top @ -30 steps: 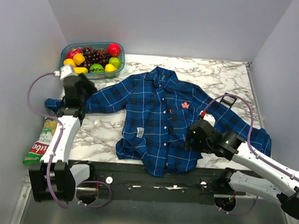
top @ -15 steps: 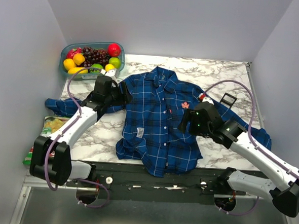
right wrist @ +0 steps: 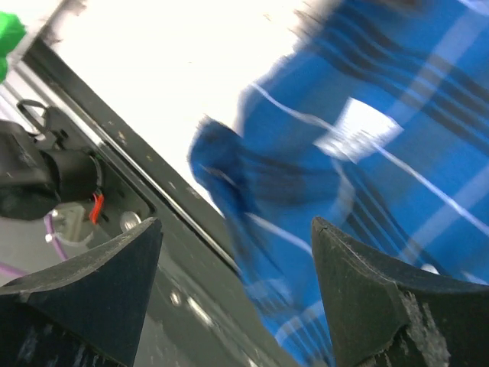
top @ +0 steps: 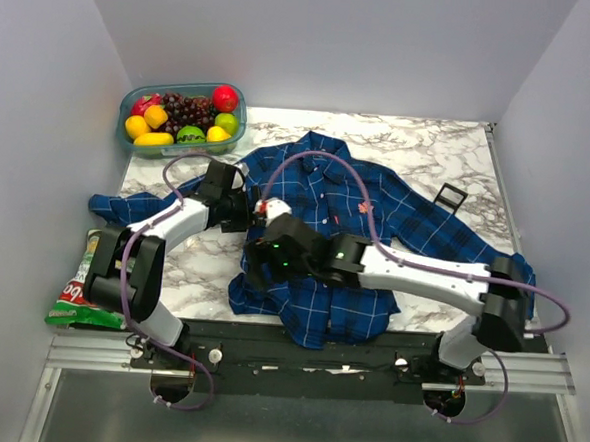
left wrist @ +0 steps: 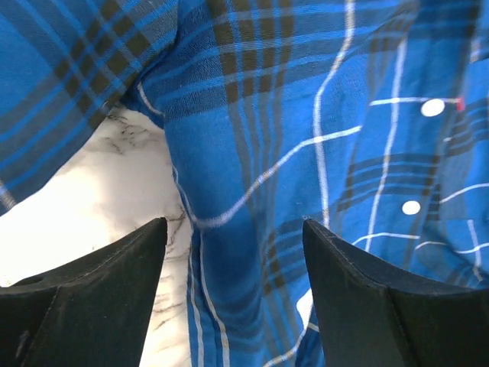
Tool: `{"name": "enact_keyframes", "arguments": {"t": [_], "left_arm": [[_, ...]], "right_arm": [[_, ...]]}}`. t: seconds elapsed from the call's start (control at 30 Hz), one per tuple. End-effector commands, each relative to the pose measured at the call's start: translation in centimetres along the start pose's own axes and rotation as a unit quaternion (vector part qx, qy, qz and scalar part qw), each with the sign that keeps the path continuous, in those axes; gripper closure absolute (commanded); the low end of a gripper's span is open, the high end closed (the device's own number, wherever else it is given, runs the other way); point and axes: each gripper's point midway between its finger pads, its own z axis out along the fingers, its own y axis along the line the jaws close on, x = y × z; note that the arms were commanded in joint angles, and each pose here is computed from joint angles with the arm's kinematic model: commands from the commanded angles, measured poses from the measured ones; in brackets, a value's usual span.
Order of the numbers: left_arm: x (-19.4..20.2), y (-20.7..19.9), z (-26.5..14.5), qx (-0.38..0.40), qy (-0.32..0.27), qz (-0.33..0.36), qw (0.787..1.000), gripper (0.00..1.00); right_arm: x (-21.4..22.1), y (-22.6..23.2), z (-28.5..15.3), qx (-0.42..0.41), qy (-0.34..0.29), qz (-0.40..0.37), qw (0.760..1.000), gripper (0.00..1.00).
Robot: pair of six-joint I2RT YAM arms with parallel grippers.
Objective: Pin the brooch onto the clothing
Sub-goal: Smooth out the clothing with brooches at the center of the board.
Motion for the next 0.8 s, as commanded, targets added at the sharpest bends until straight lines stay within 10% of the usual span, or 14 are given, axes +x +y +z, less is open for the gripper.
{"name": "enact_keyframes", "arguments": {"t": [0.0, 0.77], "left_arm": [[-0.2, -0.8, 0.3, 0.017, 0.032, 0.023, 0.999, 0.26], [0.4, -0.6, 1.7, 0.029, 0.061, 0.02, 0.997, 0.44]], "right_arm": [[-2.6, 2.9, 3.1, 0.02, -0.031, -0.054, 0.998, 0.14], [3.1, 1.6, 10.6, 0.155, 0.035, -0.097, 0.982, 0.42]]}}
